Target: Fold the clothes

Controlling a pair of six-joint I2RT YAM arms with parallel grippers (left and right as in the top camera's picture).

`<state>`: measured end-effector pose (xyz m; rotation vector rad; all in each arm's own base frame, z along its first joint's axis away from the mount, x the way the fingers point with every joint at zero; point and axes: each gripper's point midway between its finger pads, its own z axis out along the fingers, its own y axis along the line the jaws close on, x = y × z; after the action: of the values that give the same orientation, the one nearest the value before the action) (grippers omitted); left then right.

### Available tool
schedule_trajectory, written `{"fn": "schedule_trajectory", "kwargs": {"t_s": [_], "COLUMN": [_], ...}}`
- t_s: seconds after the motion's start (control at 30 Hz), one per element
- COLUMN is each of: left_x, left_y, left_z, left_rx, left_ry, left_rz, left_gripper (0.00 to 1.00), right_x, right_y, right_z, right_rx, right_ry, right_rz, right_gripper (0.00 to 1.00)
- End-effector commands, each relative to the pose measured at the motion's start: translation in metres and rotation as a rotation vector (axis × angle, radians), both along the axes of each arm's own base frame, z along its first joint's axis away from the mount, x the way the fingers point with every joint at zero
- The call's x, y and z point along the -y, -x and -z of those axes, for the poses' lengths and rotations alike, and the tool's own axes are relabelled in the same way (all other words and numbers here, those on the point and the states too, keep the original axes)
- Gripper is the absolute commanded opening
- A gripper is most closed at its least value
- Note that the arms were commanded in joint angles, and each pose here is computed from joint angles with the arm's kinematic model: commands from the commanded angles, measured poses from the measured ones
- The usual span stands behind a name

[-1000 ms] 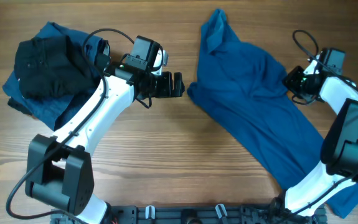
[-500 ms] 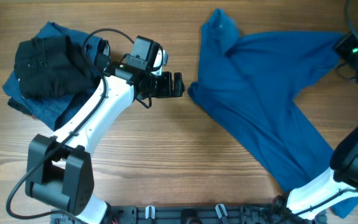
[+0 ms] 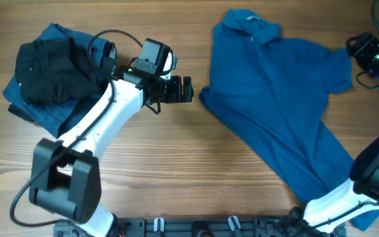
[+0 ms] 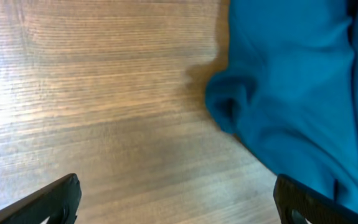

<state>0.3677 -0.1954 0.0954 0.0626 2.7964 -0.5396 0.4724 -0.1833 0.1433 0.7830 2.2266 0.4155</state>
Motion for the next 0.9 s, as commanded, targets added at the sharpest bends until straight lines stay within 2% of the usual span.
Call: {"fn": "schedule_trajectory", "kwargs": {"t_s": [0.0,0.13,0.3,0.47,0.57,0.7,0.8,0.87], "left_x": [0.010,0.058,0.075,0.075,0.075,0.078,0.085,0.094], "left_y": [-0.006,-0.023,-0.037,-0.037,-0.036,-0.033,-0.034,-0.034], "left_z": [0.043,0.056,0.045,0.047,0.048,0.059,0.071,0.076], "left_rx": [-0.033,0.024,0.024,-0.116,-0.188,-0.263,-0.285,-0.301], "left_ry": [-0.030,0.111,0.229,0.309,0.350,0.371,0.388,0.416], "left_rz": [0.009,0.067,-0.058,-0.306,-0.427,-0.513,-0.539,-0.531], "left_gripper": [0.90,0.70,0.79,0.87,0.86,0.79,0.71,0.70], "right_x": [-0.053,-0.085,-0.095,-0.096,-0.097,-0.097,-0.098,-0.098], "right_y": [-0.001,0.006,0.012,0.015,0.016,0.017,0.019,0.019], "right_z": [-0.010,0.001,0.006,0.008,0.009,0.010,0.010,0.010], "right_rx": [0.019,-0.057,-0.097,-0.109,-0.118,-0.123,-0.130,-0.131], "right_ry": [-0.177,-0.201,-0.218,-0.226,-0.232,-0.236,-0.240,-0.240], "right_rz": [-0.134,-0.201,-0.214,-0.213,-0.210,-0.209,-0.208,-0.208], "right_gripper": [0.70,0.71,0.71,0.71,0.71,0.71,0.71,0.71]}}
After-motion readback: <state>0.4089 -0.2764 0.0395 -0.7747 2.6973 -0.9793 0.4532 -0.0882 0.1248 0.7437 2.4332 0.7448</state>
